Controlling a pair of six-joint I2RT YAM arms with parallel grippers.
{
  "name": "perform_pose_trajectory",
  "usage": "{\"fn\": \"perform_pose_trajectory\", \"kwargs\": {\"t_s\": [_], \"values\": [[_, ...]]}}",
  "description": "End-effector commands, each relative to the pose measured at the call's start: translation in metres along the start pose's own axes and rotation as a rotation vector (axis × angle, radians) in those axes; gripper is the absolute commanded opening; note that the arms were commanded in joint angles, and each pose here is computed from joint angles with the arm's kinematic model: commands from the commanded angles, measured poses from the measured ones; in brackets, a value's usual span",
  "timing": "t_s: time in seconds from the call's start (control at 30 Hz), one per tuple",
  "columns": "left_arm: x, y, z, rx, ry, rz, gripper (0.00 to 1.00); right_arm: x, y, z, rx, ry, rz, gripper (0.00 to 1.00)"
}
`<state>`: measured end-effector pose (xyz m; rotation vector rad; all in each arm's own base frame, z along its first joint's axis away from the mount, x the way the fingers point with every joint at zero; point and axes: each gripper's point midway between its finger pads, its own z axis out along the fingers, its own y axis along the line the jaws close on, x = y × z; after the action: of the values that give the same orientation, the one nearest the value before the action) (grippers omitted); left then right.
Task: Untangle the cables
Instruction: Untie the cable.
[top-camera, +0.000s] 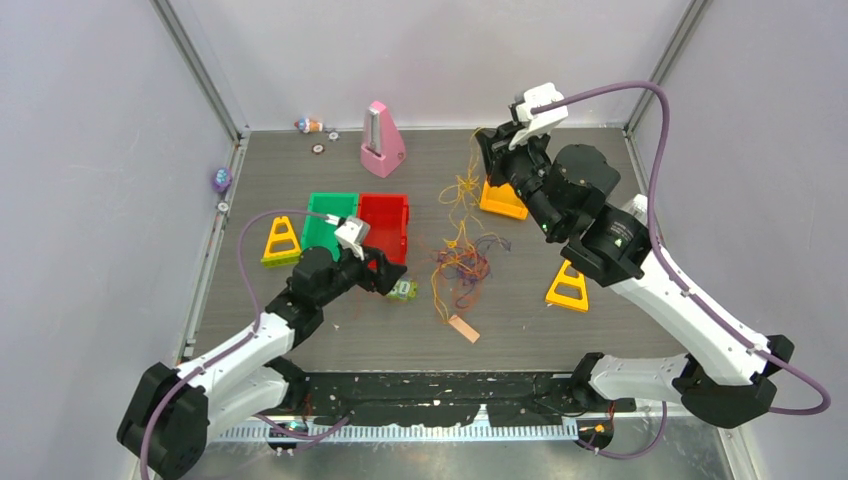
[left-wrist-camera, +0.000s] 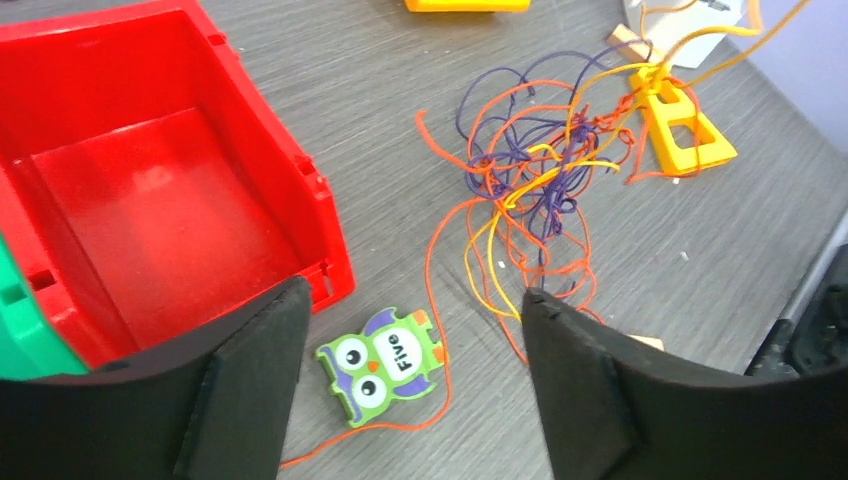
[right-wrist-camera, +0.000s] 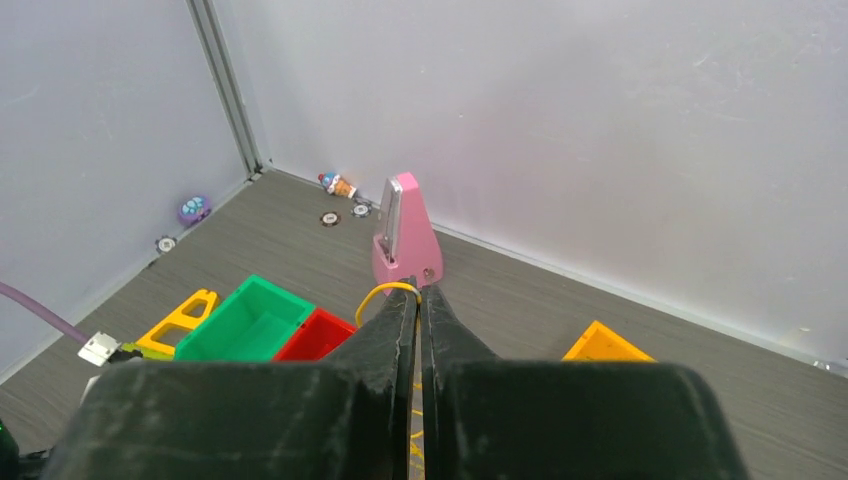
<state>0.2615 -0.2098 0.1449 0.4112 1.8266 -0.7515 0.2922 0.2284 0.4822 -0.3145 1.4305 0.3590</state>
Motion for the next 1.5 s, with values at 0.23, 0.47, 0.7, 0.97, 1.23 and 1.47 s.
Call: {"fn": "perform_pose_trajectory", "kwargs": {"t_s": [0.23,0.47,0.7,0.97,1.23,1.47], "values": [[-0.061,-0.065,-0.016,0.272,-0.252,0.137,0.88,-0.01,0.003,-0.005,-0.036,0.011,-0.009,0.06],[-0.088,-0.083,0.015,0.253,-0.308,0.181,0.9,-0.014,0.013,-0.005,-0.088,0.001,0.026,0.06],[-0.108,-0.101,0.062,0.292,-0.283,0.092,0.97,-0.02,0.015,-0.007,-0.101,-0.013,0.042,0.06],[-0.096,-0.103,0.097,0.291,-0.232,0.059,0.14,-0.028,0.004,-0.014,-0.063,-0.032,0.04,0.06],[-0.023,-0.045,0.087,0.117,-0.115,-0.087,0.0,-0.073,-0.056,-0.031,0.19,-0.1,-0.053,0.06],[0.026,-0.031,0.079,0.079,-0.036,-0.233,0.0,-0.136,-0.083,-0.049,0.281,-0.216,-0.062,0.06]]}}
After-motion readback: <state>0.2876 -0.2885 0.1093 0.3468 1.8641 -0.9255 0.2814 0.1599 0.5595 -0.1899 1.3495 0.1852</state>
